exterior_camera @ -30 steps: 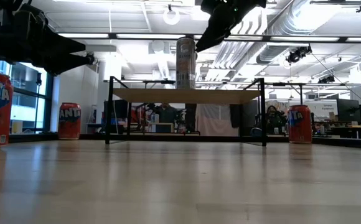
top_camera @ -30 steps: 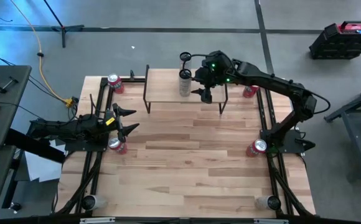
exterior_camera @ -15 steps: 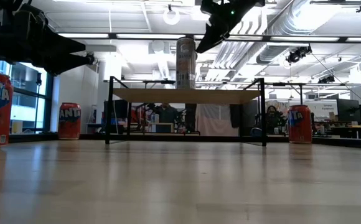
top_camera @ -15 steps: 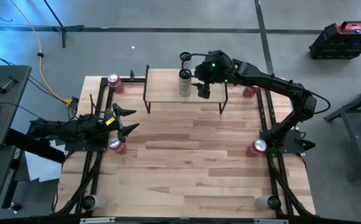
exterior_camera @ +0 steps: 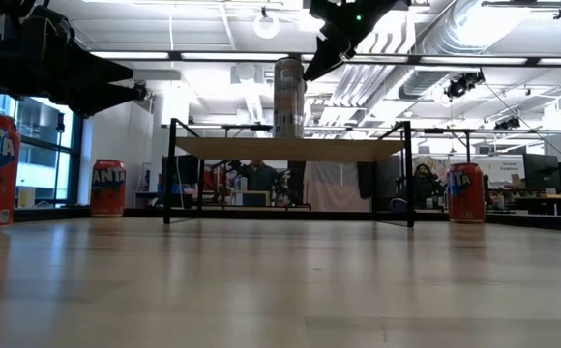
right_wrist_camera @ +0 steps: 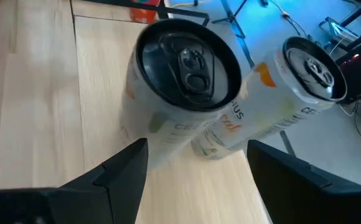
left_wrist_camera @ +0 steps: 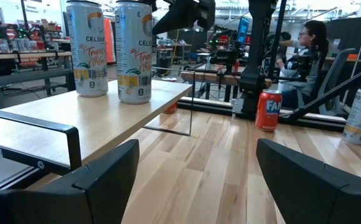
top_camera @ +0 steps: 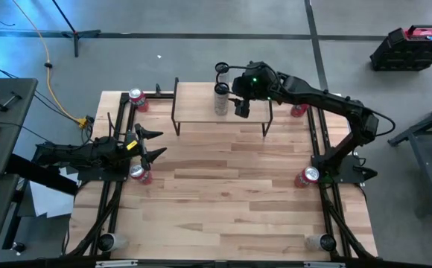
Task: Place canned beverage on shelf
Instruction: Put the middle white soda can aligned with the other white soda can on the shelf, then put the top right red soda can on the shelf
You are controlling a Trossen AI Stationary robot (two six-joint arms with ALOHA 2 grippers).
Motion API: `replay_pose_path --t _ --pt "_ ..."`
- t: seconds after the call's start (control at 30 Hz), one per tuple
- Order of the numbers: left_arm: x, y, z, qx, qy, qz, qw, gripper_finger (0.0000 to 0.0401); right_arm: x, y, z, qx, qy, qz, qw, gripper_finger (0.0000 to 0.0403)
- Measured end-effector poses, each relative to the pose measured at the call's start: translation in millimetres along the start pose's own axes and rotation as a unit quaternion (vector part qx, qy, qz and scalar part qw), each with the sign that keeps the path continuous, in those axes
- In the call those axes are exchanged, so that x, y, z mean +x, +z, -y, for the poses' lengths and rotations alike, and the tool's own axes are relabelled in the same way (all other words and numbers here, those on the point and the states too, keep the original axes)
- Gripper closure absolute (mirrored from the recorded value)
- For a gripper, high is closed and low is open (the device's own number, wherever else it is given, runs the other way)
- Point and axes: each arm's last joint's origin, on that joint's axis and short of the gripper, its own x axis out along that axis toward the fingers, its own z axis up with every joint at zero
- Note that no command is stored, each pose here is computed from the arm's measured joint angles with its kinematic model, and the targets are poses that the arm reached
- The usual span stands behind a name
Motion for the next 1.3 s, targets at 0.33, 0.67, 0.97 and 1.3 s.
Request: replay_pose_path --t 0.33,0.67,0.97,1.3 --pt "0.0 0.0 0.0 0.000 0.000 0.000 1.000 0.0087 -0.1 3.0 1.3 0.007 -0.007 0.016 1.000 0.0144" --pt "0.0 0.1 0.0 0.000 0.000 0.000 1.000 0.0087 -0.1 2.6 2.3 -0.002 -0.024 0.008 1.000 0.0144" --pt "0.0 0.1 0.0 0.000 0.000 0.000 1.000 0.0087 0.0 -0.6 1.3 -0.006 -0.023 -0.010 1.000 0.0144" --pt "0.0 0.0 0.0 0.000 0.000 0.000 1.000 0.0087 -4.9 -6.4 -27.7 -0.007 0.010 -0.081 0.997 0.0144"
